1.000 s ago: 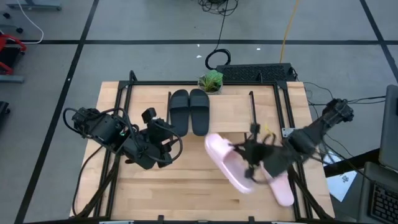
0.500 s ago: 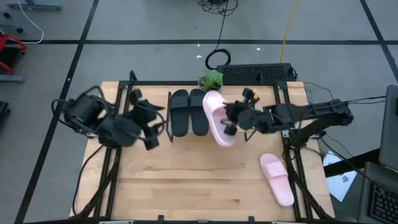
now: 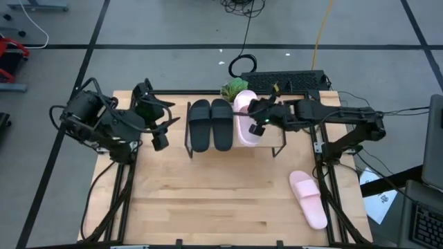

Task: Pick and place slides into the shelf
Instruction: Put the left pink slipper on the shelf

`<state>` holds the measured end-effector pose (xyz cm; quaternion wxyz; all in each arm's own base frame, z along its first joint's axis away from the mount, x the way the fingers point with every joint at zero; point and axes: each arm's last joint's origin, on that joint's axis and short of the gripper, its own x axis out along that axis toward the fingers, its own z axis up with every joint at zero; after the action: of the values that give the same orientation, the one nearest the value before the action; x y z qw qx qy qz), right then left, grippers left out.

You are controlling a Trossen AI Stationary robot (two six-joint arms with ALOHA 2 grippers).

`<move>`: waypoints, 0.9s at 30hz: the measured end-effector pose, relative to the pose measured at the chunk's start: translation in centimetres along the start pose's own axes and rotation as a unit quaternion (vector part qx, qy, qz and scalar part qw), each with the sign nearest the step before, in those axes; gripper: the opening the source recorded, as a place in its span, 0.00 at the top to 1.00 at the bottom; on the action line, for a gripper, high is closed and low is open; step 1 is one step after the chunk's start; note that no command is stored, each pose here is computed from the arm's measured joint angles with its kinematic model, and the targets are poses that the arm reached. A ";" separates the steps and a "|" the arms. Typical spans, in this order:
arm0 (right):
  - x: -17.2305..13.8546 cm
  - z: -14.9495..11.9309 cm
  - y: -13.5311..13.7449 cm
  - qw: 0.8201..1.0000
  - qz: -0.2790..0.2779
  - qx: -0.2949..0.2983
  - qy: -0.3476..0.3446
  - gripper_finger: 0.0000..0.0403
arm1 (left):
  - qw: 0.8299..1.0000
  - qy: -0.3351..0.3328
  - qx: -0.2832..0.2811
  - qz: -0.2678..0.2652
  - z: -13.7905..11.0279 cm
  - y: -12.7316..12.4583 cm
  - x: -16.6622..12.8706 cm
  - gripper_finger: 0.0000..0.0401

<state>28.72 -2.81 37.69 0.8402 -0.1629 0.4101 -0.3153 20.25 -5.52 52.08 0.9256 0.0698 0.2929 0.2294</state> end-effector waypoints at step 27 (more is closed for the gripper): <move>4.8 -0.2 2.8 0.991 -0.014 -0.090 0.093 1.00 | 0.999 0.010 0.027 0.022 0.2 0.8 0.9 0.49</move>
<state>31.90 -3.85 33.25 0.7758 -0.2134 0.5110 -0.3026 20.70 -4.44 52.00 0.9153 0.0989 0.3066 0.2419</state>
